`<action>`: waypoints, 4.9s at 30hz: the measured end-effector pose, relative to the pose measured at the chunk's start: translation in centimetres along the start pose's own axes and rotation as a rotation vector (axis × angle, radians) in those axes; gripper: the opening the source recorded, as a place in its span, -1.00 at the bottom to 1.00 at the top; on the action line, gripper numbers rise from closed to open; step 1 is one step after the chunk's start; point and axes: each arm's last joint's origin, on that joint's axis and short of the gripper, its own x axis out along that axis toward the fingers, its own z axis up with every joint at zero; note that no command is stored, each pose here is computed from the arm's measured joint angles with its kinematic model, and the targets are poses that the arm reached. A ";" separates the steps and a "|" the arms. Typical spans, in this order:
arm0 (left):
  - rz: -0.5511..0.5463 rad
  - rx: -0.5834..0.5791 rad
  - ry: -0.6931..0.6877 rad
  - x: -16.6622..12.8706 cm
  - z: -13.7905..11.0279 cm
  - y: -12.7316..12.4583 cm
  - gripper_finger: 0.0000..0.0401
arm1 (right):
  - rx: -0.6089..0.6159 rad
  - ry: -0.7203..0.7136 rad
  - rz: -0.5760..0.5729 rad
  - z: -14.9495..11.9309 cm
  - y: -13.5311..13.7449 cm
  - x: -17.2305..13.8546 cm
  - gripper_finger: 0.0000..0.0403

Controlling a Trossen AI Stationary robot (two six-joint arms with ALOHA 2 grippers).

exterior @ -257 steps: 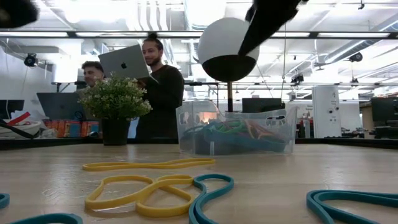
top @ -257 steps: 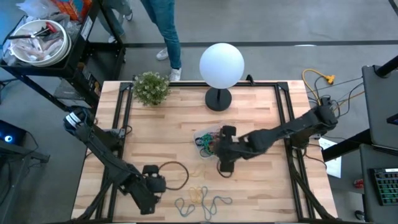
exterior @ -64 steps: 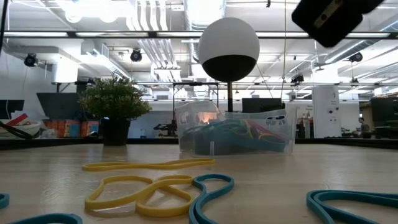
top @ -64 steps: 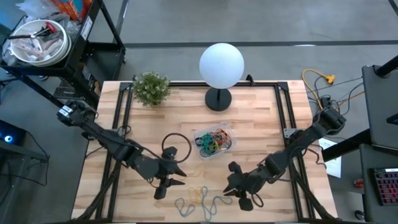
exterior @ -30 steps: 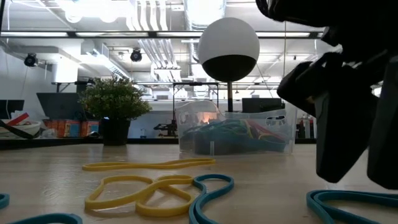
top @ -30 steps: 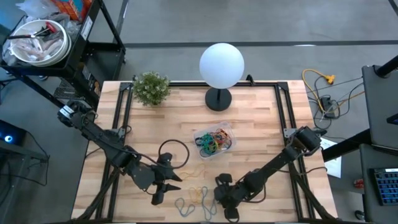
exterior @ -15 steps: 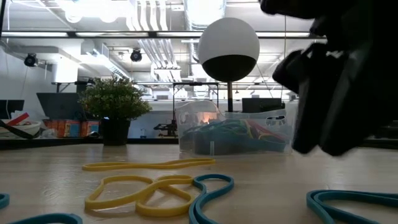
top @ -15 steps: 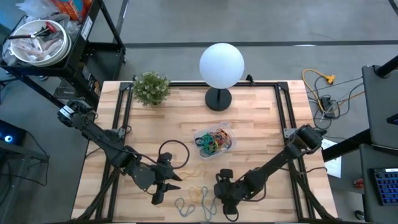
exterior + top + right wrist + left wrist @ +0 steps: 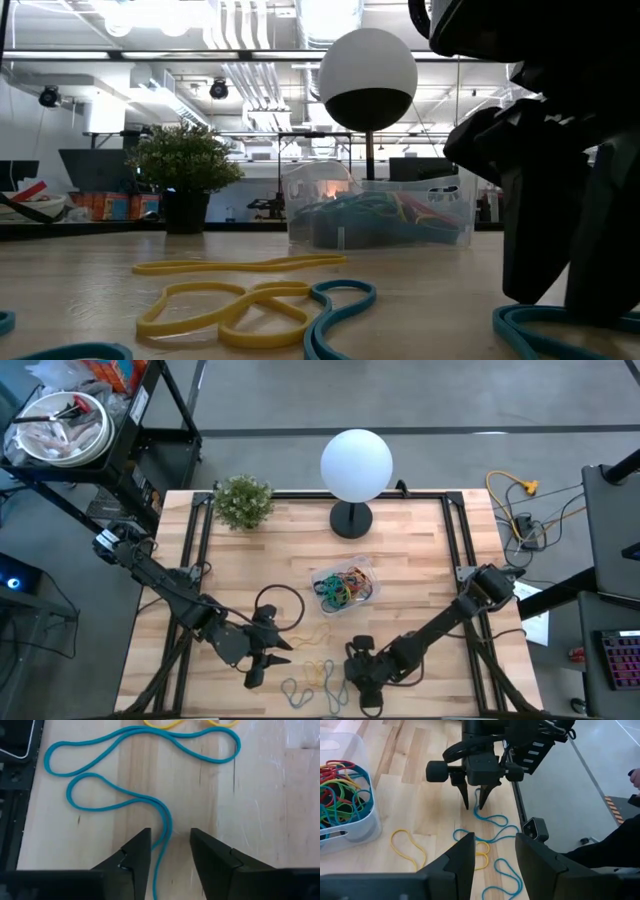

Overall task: Pick and place rubber bands into bin
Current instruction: Put the blue rubber band into the transparent bin, then put the yellow rubber band into the transparent bin

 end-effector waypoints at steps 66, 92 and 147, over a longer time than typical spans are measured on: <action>-0.001 -0.010 0.021 0.2 -0.8 0.0 -0.38 | 0.156 -0.459 -0.490 3.0 0.9 -11.7 -0.96; 0.001 -0.023 -0.022 0.3 -0.7 -0.1 -0.38 | 0.315 -0.196 -0.772 6.6 -12.2 -12.8 -0.96; 0.262 -0.018 0.177 8.2 -8.7 4.7 -0.38 | -0.024 -0.350 -0.309 5.5 -4.5 -16.4 -0.34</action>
